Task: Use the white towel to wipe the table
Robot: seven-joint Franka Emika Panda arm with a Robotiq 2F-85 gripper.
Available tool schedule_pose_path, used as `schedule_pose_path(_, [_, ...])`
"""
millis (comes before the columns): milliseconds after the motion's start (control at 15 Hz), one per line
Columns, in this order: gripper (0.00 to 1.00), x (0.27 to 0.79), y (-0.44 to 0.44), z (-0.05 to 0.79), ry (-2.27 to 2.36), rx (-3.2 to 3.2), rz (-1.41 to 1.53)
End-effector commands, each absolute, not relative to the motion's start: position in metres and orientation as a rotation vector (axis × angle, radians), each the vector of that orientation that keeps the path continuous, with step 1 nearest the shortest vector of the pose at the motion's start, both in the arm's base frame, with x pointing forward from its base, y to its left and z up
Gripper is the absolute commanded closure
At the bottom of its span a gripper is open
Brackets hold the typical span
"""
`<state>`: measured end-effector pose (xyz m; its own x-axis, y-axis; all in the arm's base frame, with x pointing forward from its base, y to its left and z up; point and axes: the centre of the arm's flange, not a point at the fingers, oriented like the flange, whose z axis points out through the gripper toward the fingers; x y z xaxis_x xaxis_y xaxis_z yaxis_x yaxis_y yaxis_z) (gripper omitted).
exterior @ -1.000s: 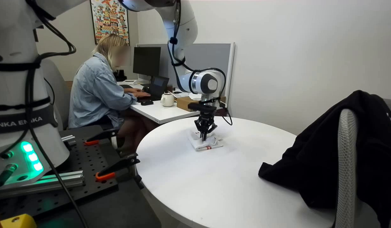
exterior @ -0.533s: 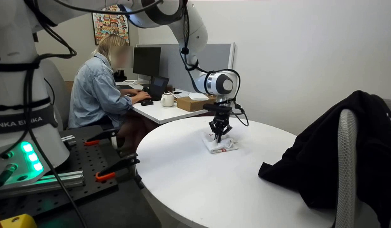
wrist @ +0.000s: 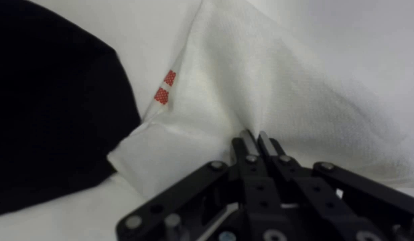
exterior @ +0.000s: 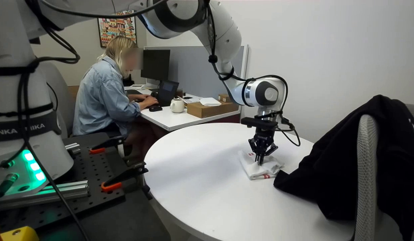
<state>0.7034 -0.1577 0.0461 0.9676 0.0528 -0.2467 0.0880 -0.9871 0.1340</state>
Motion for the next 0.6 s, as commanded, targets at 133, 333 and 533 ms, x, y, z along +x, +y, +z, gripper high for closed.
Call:
schedule_pose_path(133, [0.99, 0.634, -0.147, 0.044, 0.202, 2.989, -0.429])
schedule_pose_path(333, [0.99, 0.605, -0.117, 0.045, 0.319, 3.007, -0.483])
schedule_pose_path(533, [0.99, 0.579, -0.089, 0.049, 0.373, 3.019, -0.565])
